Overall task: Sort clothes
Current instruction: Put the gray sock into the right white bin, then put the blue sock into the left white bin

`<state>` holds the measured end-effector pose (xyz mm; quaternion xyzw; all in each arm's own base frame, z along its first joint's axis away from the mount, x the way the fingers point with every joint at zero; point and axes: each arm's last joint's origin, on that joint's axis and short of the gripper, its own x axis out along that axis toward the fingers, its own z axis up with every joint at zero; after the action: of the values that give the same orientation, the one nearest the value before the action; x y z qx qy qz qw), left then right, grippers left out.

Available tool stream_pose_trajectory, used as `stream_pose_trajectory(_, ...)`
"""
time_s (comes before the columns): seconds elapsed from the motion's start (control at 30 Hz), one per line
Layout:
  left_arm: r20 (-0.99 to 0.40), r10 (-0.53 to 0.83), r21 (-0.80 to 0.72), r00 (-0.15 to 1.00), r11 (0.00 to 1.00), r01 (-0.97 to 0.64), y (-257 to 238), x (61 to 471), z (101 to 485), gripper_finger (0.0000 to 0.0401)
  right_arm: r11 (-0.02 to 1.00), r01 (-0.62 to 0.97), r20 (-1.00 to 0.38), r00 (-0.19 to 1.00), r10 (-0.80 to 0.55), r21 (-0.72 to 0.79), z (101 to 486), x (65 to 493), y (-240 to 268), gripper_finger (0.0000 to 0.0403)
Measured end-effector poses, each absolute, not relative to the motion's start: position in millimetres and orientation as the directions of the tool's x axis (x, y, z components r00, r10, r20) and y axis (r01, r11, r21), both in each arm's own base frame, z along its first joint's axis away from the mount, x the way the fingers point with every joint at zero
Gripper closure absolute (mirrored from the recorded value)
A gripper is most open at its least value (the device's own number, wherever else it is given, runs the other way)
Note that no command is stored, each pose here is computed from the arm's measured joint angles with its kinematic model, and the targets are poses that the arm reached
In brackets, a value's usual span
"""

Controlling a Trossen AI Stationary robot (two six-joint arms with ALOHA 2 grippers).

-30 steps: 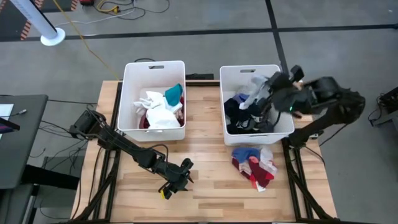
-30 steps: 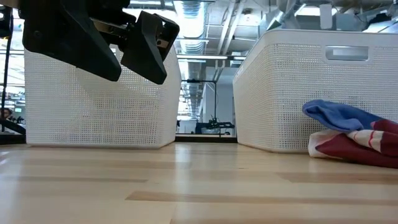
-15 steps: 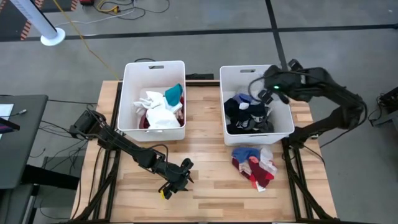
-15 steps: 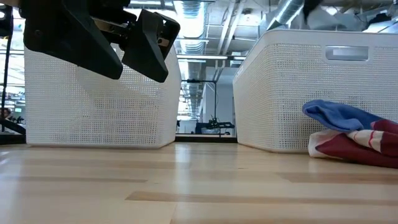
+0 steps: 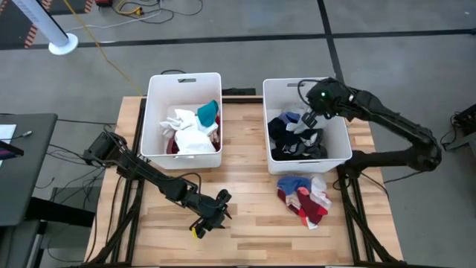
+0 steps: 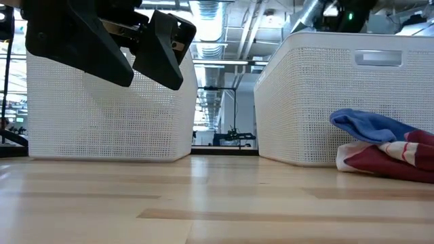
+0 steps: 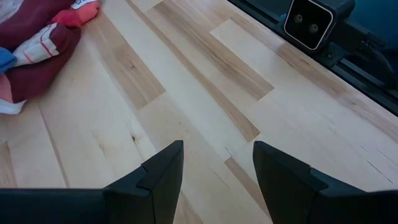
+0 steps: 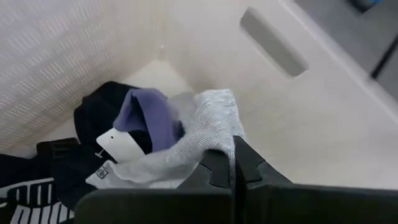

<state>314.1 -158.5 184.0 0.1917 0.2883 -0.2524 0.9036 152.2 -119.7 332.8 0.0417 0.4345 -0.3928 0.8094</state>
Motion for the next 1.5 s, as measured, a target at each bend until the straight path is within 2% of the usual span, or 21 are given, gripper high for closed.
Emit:
stream_pose_trajectory(0.17, -0.617, -0.343, 0.202, 0.708, 0.801, 0.563, -157, 315, 184, 0.0214, 0.716, 0.672, -0.770, 0.349, -0.534, -0.192, 298, 151, -135, 0.0402)
stream_pose_trajectory(0.5, -0.617, -0.330, 0.195, 0.715, 0.816, 0.545, -152, 317, 184, 0.0214, 0.681, 0.709, -0.838, 0.249, -0.486, -0.185, 237, 157, -158, 0.0399)
stream_pose_trajectory(0.73, -0.617, -0.330, 0.195, 0.714, 0.815, 0.545, -152, 317, 184, 0.0214, 0.662, 0.732, -0.885, 0.187, -0.427, -0.164, 215, 161, -168, 0.0374)
stream_pose_trajectory(0.93, -0.617, -0.326, 0.191, 0.716, 0.820, 0.539, -150, 318, 184, 0.0214, 0.656, 0.745, -0.888, 0.219, -0.405, -0.115, 214, 163, -168, 0.0345)
stream_pose_trajectory(1.17, -0.623, -0.325, 0.179, 0.711, 0.826, 0.534, -150, 318, 183, 0.0214, 0.654, 0.749, -0.848, 0.278, -0.452, -0.104, 232, 157, -160, 0.0305)
stream_pose_trajectory(1.5, -0.624, -0.324, 0.178, 0.711, 0.827, 0.533, -150, 318, 183, 0.0214, 0.674, 0.737, -0.735, 0.431, -0.524, -0.047, 269, 147, -127, 0.0203)
